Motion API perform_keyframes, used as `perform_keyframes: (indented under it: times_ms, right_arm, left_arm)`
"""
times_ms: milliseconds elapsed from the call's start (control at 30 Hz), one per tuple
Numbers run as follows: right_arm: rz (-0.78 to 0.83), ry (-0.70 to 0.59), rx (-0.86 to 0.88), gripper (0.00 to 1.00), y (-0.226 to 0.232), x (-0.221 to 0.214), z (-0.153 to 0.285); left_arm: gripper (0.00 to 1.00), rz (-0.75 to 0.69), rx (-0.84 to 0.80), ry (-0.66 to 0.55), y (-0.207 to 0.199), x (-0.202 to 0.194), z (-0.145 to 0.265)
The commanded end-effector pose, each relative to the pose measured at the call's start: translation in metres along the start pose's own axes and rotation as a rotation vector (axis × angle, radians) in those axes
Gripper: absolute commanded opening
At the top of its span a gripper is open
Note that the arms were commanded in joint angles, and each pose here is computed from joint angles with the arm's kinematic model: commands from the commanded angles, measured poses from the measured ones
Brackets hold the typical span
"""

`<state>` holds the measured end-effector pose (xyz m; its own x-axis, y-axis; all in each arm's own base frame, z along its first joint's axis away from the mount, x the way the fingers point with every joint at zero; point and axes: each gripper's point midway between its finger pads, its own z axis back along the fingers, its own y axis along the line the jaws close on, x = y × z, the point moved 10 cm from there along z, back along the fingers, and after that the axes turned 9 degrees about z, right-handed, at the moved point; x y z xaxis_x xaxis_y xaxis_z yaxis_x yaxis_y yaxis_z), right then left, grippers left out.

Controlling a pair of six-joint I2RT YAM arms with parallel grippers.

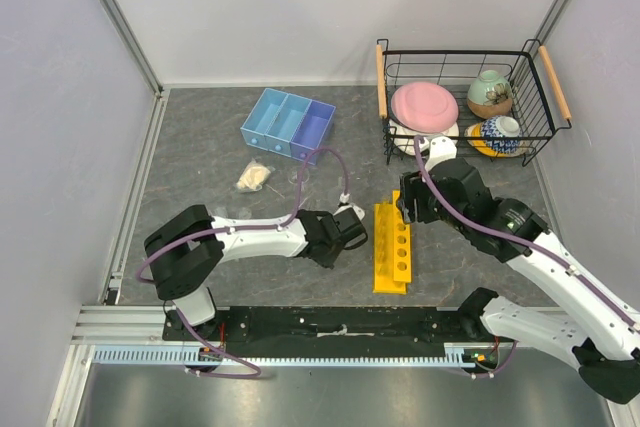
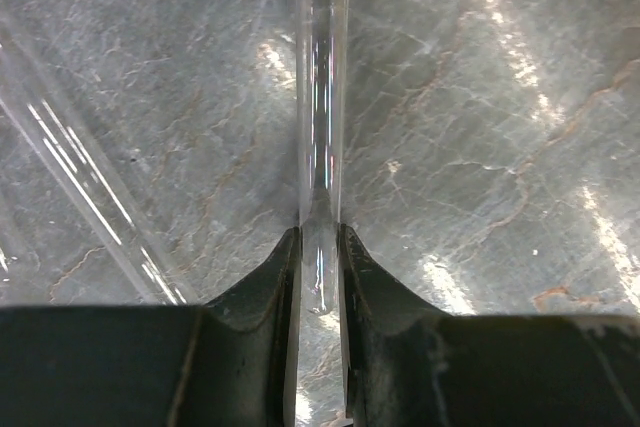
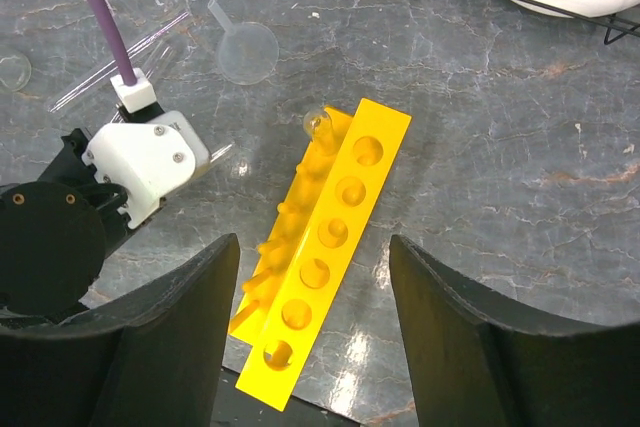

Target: Organize the chemistry lab equipment

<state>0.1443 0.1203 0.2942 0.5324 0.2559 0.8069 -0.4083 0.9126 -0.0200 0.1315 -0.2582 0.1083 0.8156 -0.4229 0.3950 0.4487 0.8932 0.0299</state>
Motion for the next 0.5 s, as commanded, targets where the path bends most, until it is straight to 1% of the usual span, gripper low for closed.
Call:
perform_keyframes:
  times_ms: [0, 167, 300, 400, 467]
  right_arm:
    - [-0.043, -0.039, 0.019, 0.69, -0.001, 0.007, 0.017]
    - [-0.064, -0.033, 0.035, 0.68, 0.0, 0.007, 0.021]
    - [-0.082, -0.039, 0.057, 0.68, 0.002, 0.006, 0.024]
    - [-0.088, -0.036, 0.064, 0.68, 0.002, 0.005, 0.026]
    - [-0.09, -0.031, 0.066, 0.69, 0.002, 0.004, 0.027]
  left_arm:
    - [0.02, -0.056, -0.038, 0.075, -0.011, -0.023, -0.011]
    - [0.02, -0.092, -0.084, 0.052, -0.024, -0.023, 0.003]
    - [0.02, -0.111, -0.057, 0.074, -0.024, -0.032, -0.004]
    - [0.07, -0.114, -0.048, 0.089, -0.022, -0.039, -0.012]
    - [0.14, -0.115, -0.048, 0.103, -0.022, -0.043, -0.019]
